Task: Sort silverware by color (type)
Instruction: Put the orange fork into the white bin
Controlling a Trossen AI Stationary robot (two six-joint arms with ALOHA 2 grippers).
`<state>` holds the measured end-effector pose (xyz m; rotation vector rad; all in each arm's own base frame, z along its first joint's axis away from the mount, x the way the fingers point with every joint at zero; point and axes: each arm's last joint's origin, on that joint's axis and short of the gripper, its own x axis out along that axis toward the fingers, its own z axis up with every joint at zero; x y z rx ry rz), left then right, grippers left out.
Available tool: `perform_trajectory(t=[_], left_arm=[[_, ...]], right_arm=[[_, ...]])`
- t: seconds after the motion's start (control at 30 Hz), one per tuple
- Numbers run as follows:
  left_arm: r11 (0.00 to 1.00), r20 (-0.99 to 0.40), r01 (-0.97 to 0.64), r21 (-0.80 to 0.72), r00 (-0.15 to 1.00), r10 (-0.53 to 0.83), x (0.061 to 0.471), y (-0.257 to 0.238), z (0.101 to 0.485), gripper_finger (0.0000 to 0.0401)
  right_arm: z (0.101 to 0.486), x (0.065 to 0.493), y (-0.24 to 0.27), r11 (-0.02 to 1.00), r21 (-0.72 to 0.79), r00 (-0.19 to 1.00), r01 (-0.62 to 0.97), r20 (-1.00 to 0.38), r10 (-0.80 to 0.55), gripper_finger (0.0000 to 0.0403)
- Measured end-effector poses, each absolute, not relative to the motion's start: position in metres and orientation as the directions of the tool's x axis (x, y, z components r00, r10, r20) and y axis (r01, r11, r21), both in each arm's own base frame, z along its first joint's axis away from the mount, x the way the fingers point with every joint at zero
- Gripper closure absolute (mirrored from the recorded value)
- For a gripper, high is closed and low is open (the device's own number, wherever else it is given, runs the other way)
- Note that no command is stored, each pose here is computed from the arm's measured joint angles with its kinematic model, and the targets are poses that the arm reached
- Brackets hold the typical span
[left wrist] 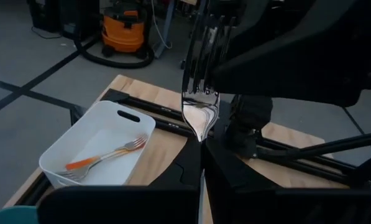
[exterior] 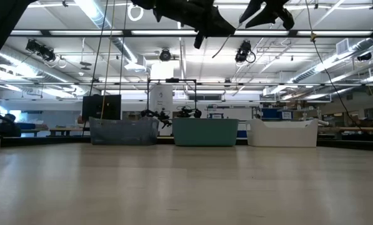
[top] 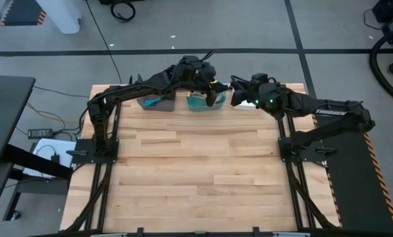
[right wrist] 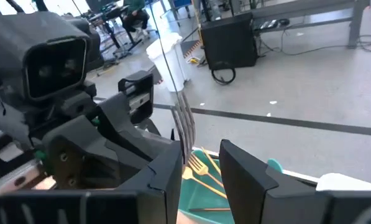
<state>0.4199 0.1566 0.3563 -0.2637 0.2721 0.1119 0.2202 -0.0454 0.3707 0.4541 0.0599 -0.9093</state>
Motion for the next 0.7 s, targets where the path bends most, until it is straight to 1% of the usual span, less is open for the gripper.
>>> perform_trajectory(t=[0.13,0.33,0.37,0.43,0.53,0.57,0.7], left_arm=[[0.959,-0.280,-0.148,-0.242,0.957,0.077,0.420,0.157,0.356,0.0389],[0.960,-0.270,-0.143,-0.240,0.960,0.075,0.420,0.157,0.357,0.0389],[0.961,-0.267,-0.140,-0.239,0.961,0.073,0.420,0.158,0.358,0.0389],[0.962,-0.266,-0.135,-0.236,0.961,0.070,0.420,0.158,0.358,0.0389],[0.962,-0.264,-0.145,-0.233,0.961,0.080,0.418,0.163,0.358,0.0390],[0.961,-0.263,-0.147,-0.233,0.961,0.083,0.417,0.165,0.358,0.0390],[0.959,-0.256,-0.165,-0.230,0.961,0.104,0.412,0.177,0.359,0.0381]], right_arm=[[0.370,0.221,-0.057,0.512,0.367,0.611,0.777,-0.242,-0.754,0.0288],[0.372,0.226,-0.076,0.549,0.355,0.637,0.756,-0.211,-0.741,0.0292],[0.371,0.227,-0.079,0.551,0.355,0.640,0.755,-0.215,-0.738,0.0297],[0.371,0.228,-0.084,0.555,0.362,0.647,0.749,-0.214,-0.732,0.0321],[0.369,0.227,-0.087,0.561,0.353,0.651,0.749,-0.227,-0.725,0.0381],[0.369,0.227,-0.088,0.568,0.343,0.653,0.748,-0.227,-0.723,0.0389],[0.370,0.225,-0.094,0.569,0.327,0.646,0.754,-0.221,-0.730,0.0394]])
